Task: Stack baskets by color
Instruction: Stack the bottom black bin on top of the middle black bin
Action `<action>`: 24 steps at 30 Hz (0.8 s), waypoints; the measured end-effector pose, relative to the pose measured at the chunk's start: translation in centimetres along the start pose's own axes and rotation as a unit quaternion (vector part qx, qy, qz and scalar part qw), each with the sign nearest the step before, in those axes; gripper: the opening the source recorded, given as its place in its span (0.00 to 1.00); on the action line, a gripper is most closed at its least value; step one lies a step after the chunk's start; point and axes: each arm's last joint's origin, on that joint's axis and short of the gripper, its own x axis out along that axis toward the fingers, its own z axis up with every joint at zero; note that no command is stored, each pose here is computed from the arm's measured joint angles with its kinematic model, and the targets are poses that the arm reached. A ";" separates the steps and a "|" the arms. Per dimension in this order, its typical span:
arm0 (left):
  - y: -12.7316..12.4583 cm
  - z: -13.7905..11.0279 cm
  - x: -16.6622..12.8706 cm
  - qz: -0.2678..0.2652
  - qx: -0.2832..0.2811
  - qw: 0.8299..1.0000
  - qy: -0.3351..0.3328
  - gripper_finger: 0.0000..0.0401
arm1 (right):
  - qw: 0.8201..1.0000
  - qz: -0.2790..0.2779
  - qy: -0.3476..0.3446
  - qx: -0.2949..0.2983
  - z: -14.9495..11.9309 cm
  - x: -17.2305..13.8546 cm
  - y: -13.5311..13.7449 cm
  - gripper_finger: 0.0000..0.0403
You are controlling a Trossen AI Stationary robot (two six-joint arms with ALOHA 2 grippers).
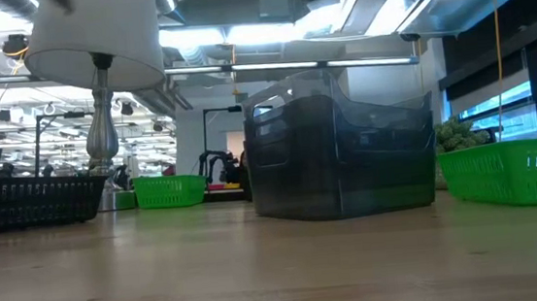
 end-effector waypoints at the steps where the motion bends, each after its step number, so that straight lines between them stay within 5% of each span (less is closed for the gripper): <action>1: 0.5 -0.1 -1.0 0.003 0.000 1.000 -0.003 0.00 | 1.000 0.000 0.000 0.000 0.0 0.0 0.0 0.00; 4: 2.0 -0.5 -4.3 0.026 0.007 1.000 -0.011 0.00 | 1.000 0.000 0.000 -0.001 0.0 0.0 0.0 0.00; 11: 6.4 -0.3 -9.7 0.172 -0.003 0.985 -0.003 0.00 | 1.000 0.000 0.000 -0.012 0.0 0.0 0.0 0.00; 18: 10.6 1.2 -9.4 0.250 0.032 0.965 0.078 0.00 | 1.000 -0.001 0.000 -0.012 0.0 0.0 -0.2 0.00; 24: 12.9 2.1 -8.5 0.249 0.073 0.957 0.133 0.00 | 1.000 -0.002 0.000 -0.011 0.0 0.0 -0.3 0.00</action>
